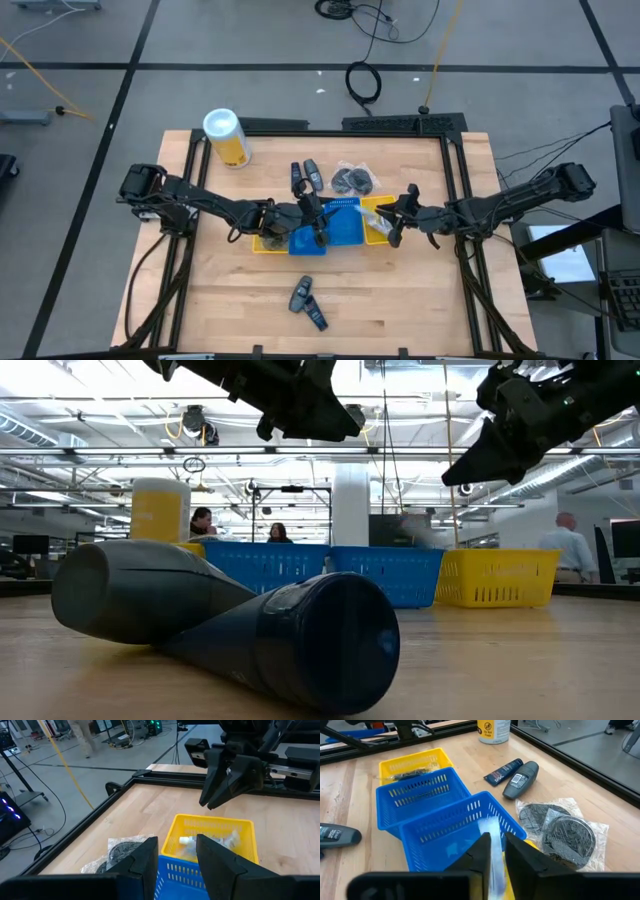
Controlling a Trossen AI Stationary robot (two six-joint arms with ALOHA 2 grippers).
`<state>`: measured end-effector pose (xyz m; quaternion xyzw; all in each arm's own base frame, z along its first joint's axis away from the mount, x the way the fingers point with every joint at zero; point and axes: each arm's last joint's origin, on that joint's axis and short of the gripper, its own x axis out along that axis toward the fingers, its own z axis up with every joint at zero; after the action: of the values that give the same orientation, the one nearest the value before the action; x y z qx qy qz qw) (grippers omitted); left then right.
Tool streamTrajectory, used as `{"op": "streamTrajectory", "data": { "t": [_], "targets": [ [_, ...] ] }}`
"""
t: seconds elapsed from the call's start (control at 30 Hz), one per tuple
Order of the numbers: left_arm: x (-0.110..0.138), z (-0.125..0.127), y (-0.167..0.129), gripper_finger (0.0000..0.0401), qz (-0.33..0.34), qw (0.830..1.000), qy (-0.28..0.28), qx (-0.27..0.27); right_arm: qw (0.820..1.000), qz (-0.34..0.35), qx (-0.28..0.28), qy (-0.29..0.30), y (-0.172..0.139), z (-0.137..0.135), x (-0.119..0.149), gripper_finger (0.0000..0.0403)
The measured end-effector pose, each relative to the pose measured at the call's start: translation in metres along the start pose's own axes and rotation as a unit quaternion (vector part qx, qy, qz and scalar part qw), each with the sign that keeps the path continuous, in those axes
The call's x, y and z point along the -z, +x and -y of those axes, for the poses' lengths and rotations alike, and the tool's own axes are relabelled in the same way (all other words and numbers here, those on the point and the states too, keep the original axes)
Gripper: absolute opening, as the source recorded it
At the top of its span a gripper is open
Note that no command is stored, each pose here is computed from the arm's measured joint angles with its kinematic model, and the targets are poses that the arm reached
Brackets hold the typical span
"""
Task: Pick & Place Travel size toiletries
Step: Put the toothpaste into the right yellow bin, then put the deodorant into the right blue bin
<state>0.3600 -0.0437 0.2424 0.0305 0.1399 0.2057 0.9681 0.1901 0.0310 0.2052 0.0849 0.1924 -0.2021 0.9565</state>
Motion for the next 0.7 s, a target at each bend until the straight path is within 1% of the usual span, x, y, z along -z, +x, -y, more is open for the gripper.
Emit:
{"op": "streamTrajectory", "data": {
  "t": [0.17, 0.37, 0.57, 0.63, 0.7],
  "targets": [
    [0.0001, 0.0001, 0.0001, 0.0134, 0.0, 1.0, 0.0, 0.0, 1.0, -0.004, 0.002, -0.003, 0.0, 0.0003, 0.0009, 0.0078],
    [0.0003, 0.0008, -0.0002, 0.0134, -0.001, 1.0, 0.001, 0.007, 1.0, -0.004, 0.0, -0.007, 0.0001, 0.0002, 0.0009, 0.009],
    [0.0011, 0.0035, -0.0003, 0.0134, -0.006, 0.999, -0.005, 0.052, 1.0, -0.007, -0.006, -0.007, 0.0, -0.0002, 0.001, 0.0089],
    [0.0019, 0.005, -0.0007, 0.0134, -0.012, 0.997, -0.026, 0.072, 1.0, -0.015, -0.027, -0.005, 0.0, -0.0013, 0.0013, 0.009],
    [0.0037, 0.007, -0.0011, 0.0134, -0.027, 0.992, -0.056, 0.109, 0.998, -0.025, -0.051, -0.006, -0.0002, -0.0028, 0.0019, 0.0091]
  ]
}}
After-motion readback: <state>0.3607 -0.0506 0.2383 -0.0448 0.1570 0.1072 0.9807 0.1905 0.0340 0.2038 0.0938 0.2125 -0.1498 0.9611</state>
